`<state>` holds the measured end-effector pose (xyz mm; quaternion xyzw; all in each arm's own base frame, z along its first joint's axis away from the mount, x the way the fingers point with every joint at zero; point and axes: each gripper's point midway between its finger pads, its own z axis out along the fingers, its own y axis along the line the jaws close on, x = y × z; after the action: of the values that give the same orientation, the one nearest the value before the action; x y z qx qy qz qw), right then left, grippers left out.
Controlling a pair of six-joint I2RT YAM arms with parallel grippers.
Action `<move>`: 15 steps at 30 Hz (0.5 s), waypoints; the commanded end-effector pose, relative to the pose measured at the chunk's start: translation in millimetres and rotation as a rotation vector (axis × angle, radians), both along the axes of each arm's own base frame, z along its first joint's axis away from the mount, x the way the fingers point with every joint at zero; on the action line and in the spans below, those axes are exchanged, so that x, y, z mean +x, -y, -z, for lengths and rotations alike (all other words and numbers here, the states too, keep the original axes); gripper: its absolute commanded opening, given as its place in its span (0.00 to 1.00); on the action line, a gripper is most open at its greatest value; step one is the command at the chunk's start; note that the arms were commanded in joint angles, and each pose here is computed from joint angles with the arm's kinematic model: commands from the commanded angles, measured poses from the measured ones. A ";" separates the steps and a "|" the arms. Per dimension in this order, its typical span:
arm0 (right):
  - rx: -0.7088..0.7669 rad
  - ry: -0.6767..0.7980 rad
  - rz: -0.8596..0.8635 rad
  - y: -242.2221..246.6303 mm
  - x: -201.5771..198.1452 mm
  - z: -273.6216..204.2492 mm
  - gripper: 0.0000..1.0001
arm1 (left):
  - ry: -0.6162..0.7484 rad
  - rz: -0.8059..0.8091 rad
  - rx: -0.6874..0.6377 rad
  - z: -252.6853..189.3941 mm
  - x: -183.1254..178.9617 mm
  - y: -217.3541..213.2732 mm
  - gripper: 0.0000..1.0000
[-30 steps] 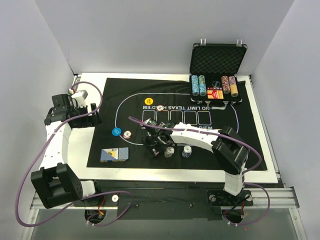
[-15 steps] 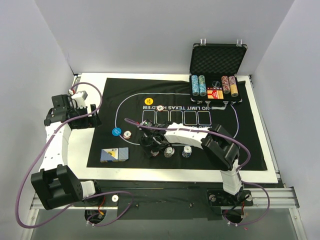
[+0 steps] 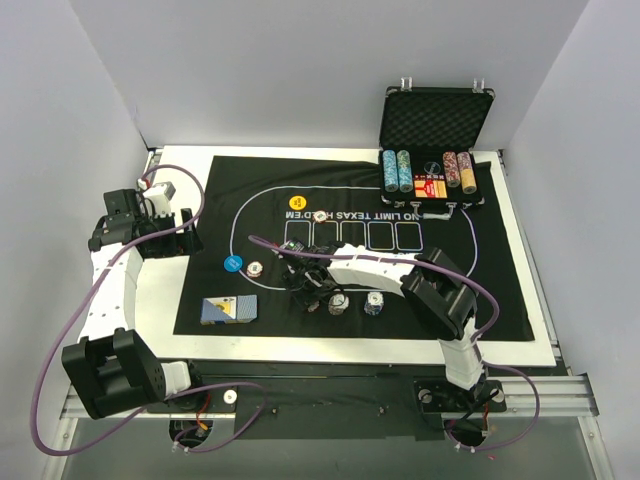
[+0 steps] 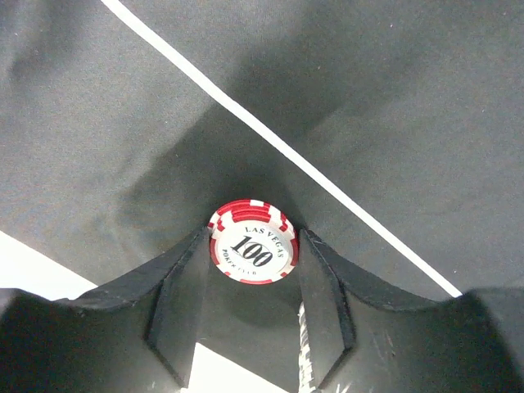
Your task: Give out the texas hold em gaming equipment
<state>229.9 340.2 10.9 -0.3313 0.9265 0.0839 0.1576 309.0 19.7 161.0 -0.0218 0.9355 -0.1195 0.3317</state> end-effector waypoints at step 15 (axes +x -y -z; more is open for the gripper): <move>0.096 0.022 0.066 3.7 24.2 -59.6 0.31 | 0.048 -0.003 0.005 -12.3 7.0 -2.4 0.93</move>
<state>243.3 333.4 23.5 -0.3139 0.9326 0.0891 0.1544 309.1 19.7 161.1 -0.0218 0.9355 -0.1195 0.3318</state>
